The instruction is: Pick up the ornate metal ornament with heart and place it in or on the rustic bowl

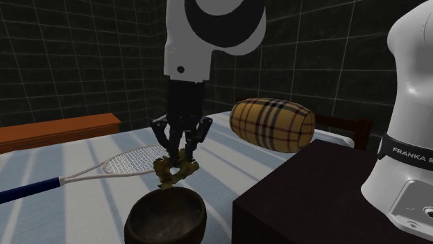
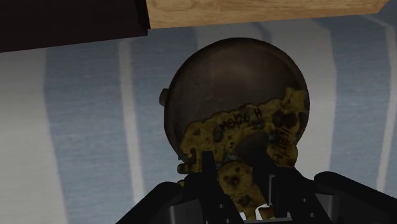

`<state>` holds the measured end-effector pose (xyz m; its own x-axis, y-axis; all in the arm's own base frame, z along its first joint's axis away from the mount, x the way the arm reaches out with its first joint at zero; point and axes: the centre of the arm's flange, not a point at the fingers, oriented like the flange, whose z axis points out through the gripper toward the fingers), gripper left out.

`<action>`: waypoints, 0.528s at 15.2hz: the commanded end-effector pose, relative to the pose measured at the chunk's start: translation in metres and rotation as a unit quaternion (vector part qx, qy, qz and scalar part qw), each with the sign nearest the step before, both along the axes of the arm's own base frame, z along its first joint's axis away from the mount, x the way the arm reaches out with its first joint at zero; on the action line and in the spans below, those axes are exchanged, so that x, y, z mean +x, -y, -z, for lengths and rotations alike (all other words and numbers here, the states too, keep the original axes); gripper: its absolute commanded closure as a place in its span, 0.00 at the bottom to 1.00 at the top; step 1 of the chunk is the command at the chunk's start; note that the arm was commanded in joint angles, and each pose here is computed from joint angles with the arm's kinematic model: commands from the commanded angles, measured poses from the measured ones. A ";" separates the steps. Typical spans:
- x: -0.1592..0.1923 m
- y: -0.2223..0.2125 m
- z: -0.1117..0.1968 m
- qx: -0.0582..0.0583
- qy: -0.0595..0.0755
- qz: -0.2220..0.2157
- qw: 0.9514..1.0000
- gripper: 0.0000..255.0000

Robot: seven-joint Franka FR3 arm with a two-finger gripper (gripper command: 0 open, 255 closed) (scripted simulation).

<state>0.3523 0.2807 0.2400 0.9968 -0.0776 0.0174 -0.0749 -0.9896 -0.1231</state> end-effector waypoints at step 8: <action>-0.005 -0.032 0.035 0.000 0.000 0.001 1.000 1.00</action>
